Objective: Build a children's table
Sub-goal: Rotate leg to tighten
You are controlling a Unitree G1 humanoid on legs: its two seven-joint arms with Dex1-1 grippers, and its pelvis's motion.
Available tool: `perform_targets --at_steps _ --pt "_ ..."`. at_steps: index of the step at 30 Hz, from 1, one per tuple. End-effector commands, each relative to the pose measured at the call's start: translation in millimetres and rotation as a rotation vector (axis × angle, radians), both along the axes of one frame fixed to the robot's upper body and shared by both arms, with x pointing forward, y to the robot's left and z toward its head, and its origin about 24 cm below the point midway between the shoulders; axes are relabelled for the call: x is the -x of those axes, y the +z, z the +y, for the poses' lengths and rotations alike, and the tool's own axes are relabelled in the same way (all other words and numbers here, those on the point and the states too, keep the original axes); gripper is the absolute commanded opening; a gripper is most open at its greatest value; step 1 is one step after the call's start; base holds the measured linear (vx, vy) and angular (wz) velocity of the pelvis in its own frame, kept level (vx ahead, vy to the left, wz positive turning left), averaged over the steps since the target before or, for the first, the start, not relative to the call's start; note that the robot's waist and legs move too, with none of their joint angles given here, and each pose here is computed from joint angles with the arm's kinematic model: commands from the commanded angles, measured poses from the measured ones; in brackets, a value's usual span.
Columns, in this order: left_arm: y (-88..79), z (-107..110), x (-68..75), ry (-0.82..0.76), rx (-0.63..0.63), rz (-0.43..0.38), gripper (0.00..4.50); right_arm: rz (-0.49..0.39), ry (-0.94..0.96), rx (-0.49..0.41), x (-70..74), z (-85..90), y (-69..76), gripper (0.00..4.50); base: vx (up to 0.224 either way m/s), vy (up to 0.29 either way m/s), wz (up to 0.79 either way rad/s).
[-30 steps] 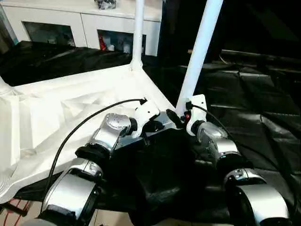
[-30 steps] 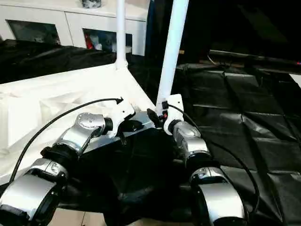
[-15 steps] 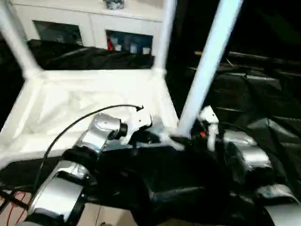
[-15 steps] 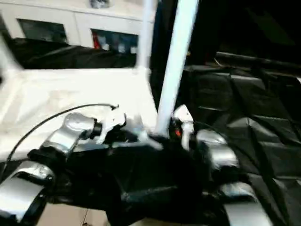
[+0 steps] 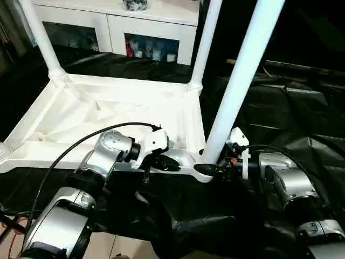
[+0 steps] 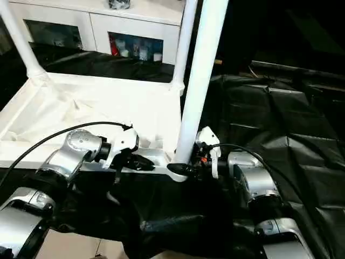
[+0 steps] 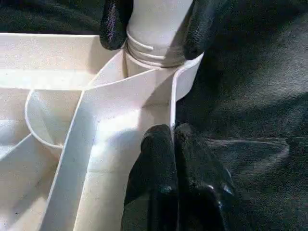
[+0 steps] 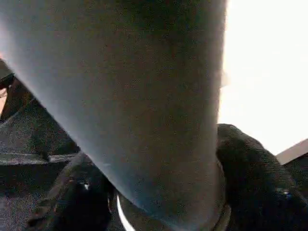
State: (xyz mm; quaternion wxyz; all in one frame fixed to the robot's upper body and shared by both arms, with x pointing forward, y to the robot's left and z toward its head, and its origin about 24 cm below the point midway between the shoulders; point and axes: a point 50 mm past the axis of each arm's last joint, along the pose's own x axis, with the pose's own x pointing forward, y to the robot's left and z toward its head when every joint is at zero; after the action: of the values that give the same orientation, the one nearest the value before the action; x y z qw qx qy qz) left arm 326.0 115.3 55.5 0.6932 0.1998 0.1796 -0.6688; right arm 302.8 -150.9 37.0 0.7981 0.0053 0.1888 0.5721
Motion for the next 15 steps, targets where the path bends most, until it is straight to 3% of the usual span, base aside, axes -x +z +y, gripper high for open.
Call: perform_targets --at_steps 1,5,9,15 --pt "0.1 -12.1 -2.6 0.052 0.026 -0.021 0.0 0.029 0.183 -0.064 14.3 34.6 -3.3 2.72 0.0 0.0 0.0" --pt "1.2 -14.2 -5.1 0.111 0.046 -0.017 0.0 -0.015 -0.011 -0.022 0.9 34.5 -8.3 2.63 0.0 0.0 0.0" --pt "1.0 -26.2 -10.9 0.211 0.052 -0.027 0.0 -0.02 -0.411 0.068 -23.7 32.9 -20.7 2.59 0.0 0.0 0.0" --pt "0.9 -48.3 -14.3 0.287 0.069 -0.036 0.0 0.018 -0.631 0.11 -31.8 44.5 -31.2 2.58 0.0 0.0 0.0"
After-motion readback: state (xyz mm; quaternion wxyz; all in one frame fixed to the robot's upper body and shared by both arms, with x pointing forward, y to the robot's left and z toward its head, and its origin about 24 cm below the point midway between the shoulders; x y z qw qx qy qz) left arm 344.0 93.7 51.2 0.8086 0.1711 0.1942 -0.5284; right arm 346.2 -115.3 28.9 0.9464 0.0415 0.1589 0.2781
